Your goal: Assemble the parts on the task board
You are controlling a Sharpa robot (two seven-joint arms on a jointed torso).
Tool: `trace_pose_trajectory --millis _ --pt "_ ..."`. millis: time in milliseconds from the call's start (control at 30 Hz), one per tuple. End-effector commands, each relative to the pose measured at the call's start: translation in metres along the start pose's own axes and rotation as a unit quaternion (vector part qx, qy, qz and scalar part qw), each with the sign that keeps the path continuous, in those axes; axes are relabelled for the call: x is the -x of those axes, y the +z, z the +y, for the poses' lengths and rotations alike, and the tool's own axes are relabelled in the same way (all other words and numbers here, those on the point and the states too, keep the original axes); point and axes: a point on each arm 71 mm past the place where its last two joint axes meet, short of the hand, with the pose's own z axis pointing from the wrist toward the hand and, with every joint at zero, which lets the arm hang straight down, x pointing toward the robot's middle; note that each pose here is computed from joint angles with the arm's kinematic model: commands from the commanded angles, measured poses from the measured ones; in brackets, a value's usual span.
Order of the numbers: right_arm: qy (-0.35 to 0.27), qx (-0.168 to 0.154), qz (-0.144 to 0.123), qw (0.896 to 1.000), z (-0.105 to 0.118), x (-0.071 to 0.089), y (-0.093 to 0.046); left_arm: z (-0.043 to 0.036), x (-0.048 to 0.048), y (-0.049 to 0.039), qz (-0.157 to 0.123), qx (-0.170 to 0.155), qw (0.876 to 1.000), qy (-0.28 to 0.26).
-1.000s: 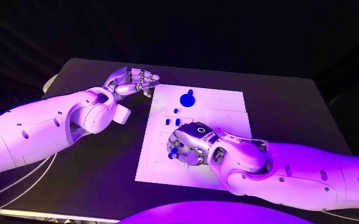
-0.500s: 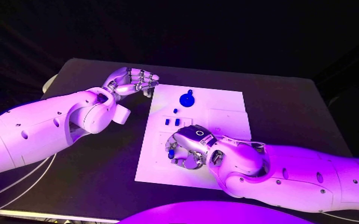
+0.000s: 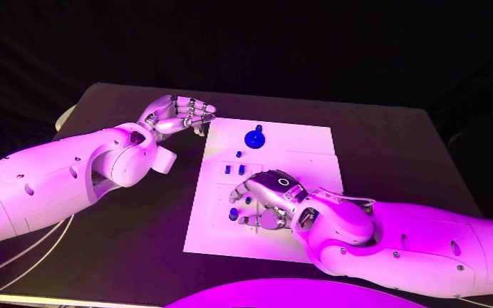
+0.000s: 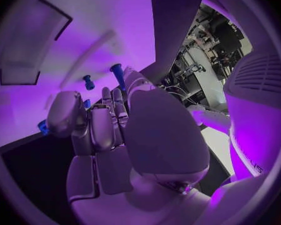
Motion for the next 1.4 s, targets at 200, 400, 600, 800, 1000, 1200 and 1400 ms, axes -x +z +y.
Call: trace_pose_trajectory --millis 200,400,600,800,1000,1200,1400 --pt "0.084 -0.05 -0.053 0.994 -0.03 0.038 -0.023 0.0001 -0.0017 -0.0002 0.009 -0.001 1.0 -0.006" --pt "0.144 -0.148 -0.036 0.978 -0.077 0.063 -0.05 0.0006 -0.0005 -0.0015 0.007 -0.001 1.0 -0.006" --pt "0.163 -0.219 -0.001 0.962 -0.108 0.072 -0.082 0.0011 0.0 -0.0026 0.005 -0.001 1.0 -0.008" --pt "0.157 -0.272 0.033 0.949 -0.123 0.071 -0.11 0.0022 -0.0017 -0.0036 0.007 -0.001 1.0 -0.01" --pt "0.141 -0.313 0.056 0.937 -0.127 0.061 -0.127 0.0032 -0.0026 -0.0044 0.007 0.0 1.0 -0.012" --pt "0.127 -0.345 0.074 0.927 -0.128 0.051 -0.135 0.0038 -0.0026 -0.0049 0.007 0.001 1.0 -0.012" --pt "0.12 -0.354 0.084 0.924 -0.126 0.042 -0.135 0.004 -0.0024 -0.0053 0.007 0.001 1.0 -0.012"
